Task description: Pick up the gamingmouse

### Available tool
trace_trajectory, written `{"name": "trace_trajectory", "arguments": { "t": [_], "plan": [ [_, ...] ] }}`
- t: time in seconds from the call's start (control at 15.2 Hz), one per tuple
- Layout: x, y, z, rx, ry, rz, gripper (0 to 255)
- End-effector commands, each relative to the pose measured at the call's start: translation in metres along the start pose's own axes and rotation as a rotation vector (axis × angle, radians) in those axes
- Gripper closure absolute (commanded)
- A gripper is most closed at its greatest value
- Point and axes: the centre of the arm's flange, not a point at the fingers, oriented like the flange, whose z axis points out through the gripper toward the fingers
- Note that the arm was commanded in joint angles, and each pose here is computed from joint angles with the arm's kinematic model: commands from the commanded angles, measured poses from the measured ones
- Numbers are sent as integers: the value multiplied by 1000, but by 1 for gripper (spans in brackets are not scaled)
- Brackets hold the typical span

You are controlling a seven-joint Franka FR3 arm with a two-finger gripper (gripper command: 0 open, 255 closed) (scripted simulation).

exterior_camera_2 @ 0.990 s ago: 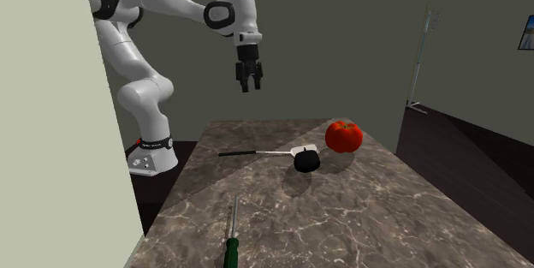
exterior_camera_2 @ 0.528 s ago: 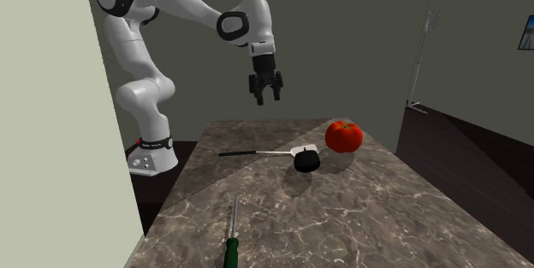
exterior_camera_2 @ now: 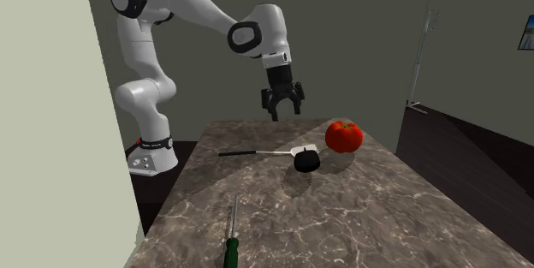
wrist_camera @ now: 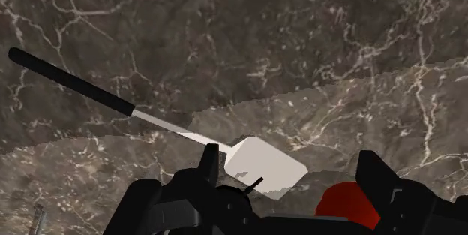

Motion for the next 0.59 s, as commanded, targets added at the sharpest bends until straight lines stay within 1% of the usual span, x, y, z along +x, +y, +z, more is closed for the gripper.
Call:
{"name": "trace_trajectory", "arguments": {
  "t": [0.0,0.53],
  "plan": [
    [22,6,13,3,16,73,0],
    [102,41,58,13,76,354,0]
  ]
}}
